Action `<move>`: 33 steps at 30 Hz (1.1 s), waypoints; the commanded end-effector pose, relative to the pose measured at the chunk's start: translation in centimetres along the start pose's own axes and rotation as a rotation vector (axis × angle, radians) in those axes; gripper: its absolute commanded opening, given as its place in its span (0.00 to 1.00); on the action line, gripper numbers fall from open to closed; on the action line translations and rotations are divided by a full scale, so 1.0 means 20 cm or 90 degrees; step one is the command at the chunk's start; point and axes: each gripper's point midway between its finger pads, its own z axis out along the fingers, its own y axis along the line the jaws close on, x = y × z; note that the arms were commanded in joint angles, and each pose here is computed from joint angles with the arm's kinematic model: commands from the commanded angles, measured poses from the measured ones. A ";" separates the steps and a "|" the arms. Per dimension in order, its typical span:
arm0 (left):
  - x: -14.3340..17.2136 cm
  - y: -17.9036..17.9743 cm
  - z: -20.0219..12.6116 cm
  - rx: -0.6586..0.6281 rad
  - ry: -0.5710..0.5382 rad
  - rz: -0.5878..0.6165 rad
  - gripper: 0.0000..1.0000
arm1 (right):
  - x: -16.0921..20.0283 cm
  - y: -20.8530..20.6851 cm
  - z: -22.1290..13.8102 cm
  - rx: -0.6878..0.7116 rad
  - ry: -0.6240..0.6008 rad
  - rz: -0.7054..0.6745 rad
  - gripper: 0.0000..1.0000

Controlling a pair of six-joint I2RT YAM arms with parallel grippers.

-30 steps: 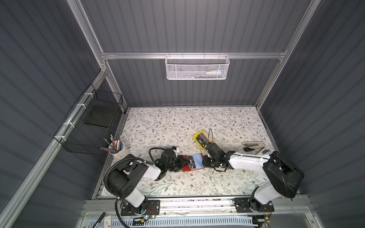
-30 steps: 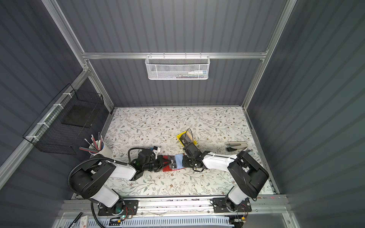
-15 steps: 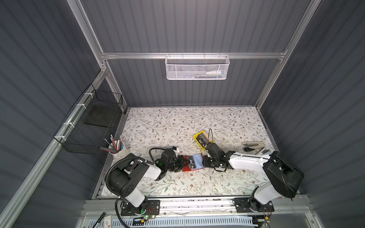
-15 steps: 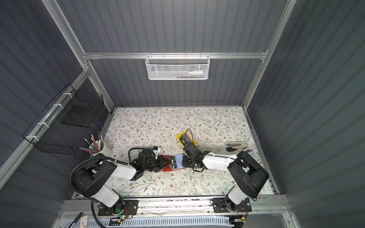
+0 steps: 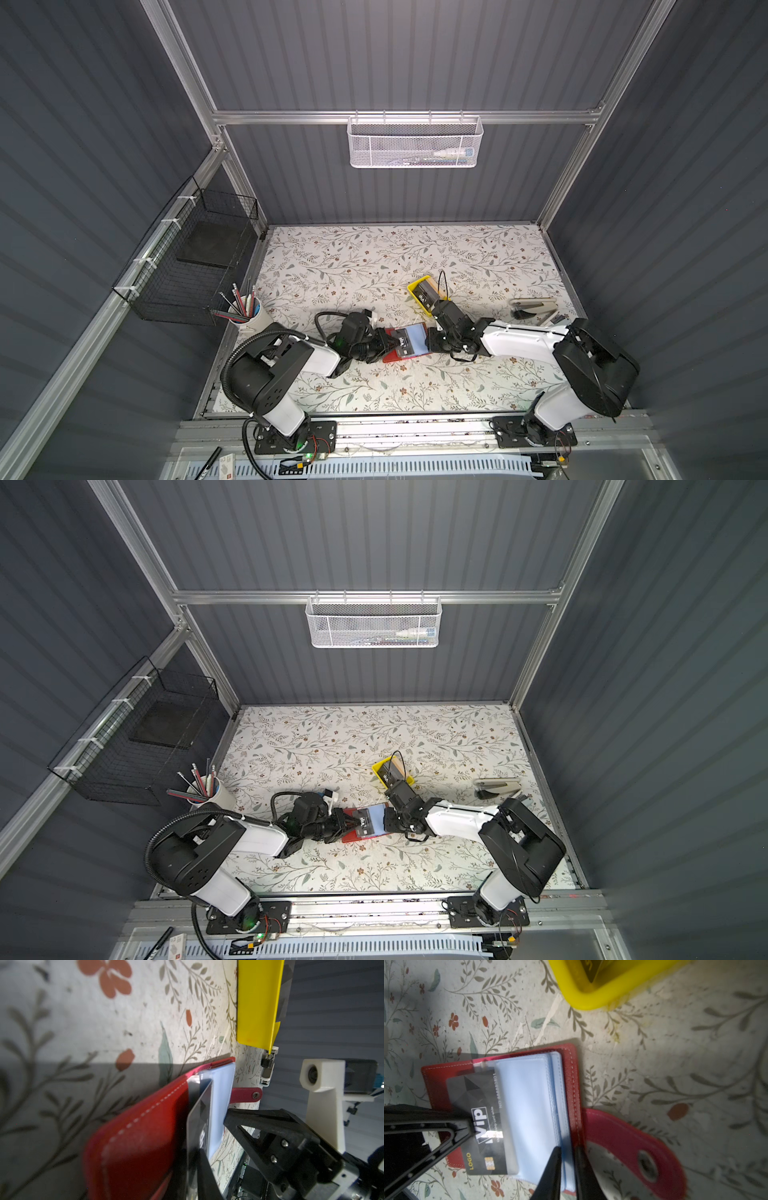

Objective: Insert credit cards into a card holder
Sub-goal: Insert the credit card into the card slot.

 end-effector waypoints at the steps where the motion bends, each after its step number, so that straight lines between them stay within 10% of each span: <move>1: 0.00 0.01 0.00 -0.021 0.005 0.011 0.15 | 0.05 -0.07 0.02 0.041 0.028 -0.008 0.17; 14: -0.02 0.12 -0.09 -0.209 0.021 0.036 0.46 | 0.06 -0.07 0.03 0.049 0.029 -0.011 0.18; 33: -0.01 0.05 -0.12 -0.232 0.044 0.077 0.48 | -0.07 0.08 -0.12 -0.046 0.005 -0.001 0.20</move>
